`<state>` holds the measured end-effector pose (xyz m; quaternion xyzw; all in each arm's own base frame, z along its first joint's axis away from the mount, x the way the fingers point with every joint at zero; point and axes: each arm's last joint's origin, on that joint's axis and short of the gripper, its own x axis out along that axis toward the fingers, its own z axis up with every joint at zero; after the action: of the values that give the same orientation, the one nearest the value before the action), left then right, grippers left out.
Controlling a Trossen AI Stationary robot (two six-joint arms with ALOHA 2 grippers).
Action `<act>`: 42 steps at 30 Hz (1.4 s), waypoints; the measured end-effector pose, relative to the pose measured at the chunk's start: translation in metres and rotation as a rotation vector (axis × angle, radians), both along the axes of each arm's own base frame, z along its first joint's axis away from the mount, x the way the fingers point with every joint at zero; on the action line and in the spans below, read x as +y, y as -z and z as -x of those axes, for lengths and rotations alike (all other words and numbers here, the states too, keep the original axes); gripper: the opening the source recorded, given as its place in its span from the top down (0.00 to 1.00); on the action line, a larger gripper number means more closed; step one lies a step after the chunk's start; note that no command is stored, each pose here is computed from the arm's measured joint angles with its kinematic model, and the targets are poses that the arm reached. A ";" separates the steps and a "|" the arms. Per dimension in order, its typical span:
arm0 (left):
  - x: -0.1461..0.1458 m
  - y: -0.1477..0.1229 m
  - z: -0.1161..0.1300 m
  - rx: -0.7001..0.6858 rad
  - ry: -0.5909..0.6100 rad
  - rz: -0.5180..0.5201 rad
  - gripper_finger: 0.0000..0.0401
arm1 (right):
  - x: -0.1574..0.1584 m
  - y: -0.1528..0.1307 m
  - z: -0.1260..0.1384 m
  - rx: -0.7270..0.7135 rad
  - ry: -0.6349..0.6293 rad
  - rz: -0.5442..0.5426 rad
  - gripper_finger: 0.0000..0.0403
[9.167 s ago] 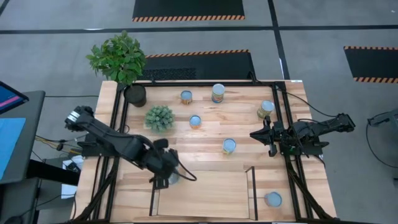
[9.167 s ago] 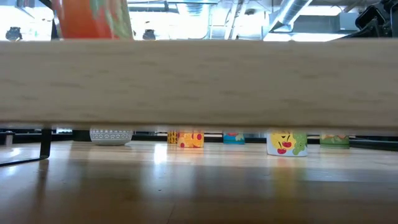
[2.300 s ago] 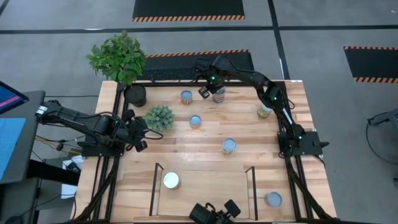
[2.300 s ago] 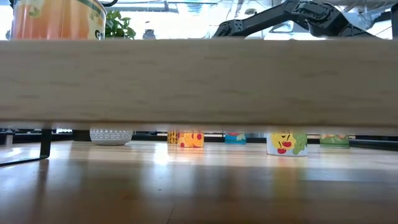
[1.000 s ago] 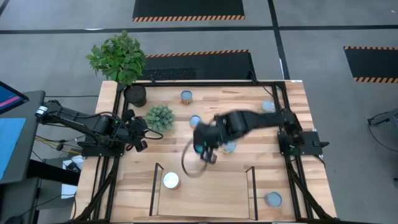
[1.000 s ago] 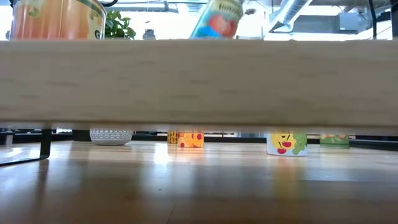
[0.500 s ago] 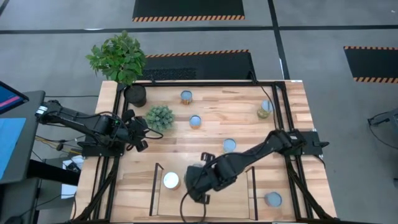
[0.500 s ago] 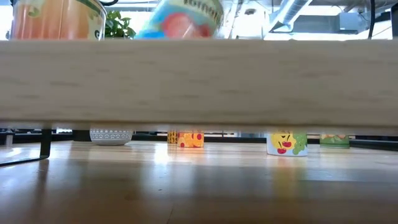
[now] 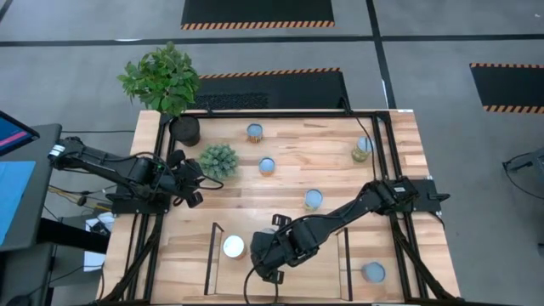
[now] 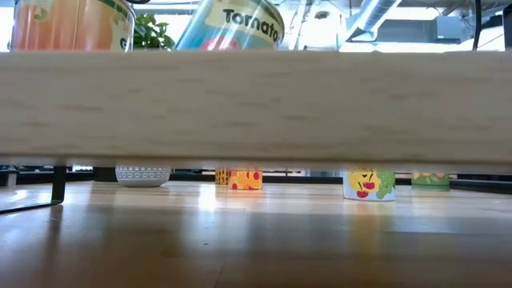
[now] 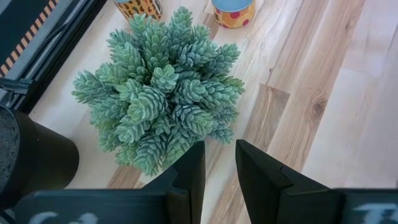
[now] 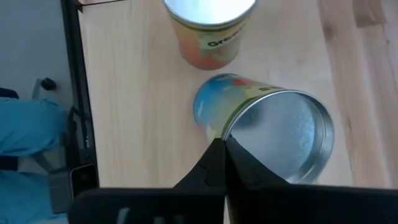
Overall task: Pick and place cans onto a shelf
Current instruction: Put the canned tomatoes on the shelf
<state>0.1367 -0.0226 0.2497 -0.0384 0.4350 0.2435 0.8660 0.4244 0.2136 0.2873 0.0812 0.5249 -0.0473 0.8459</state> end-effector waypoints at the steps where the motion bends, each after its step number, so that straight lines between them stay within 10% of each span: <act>1: 0.000 0.000 0.000 0.000 0.000 0.000 0.80 | 0.000 0.000 0.000 0.003 -0.002 -0.007 0.97; 32: 0.000 0.000 0.000 0.000 -0.001 0.000 0.80 | -0.002 -0.018 0.009 -0.021 -0.031 -0.017 0.76; 42: 0.000 0.000 0.000 0.000 -0.001 0.000 0.80 | -0.004 -0.028 0.046 0.080 0.131 0.176 0.76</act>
<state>0.1366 -0.0225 0.2497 -0.0387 0.4351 0.2441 0.8658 0.3785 0.2100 0.3157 0.0388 0.5457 -0.1516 0.8233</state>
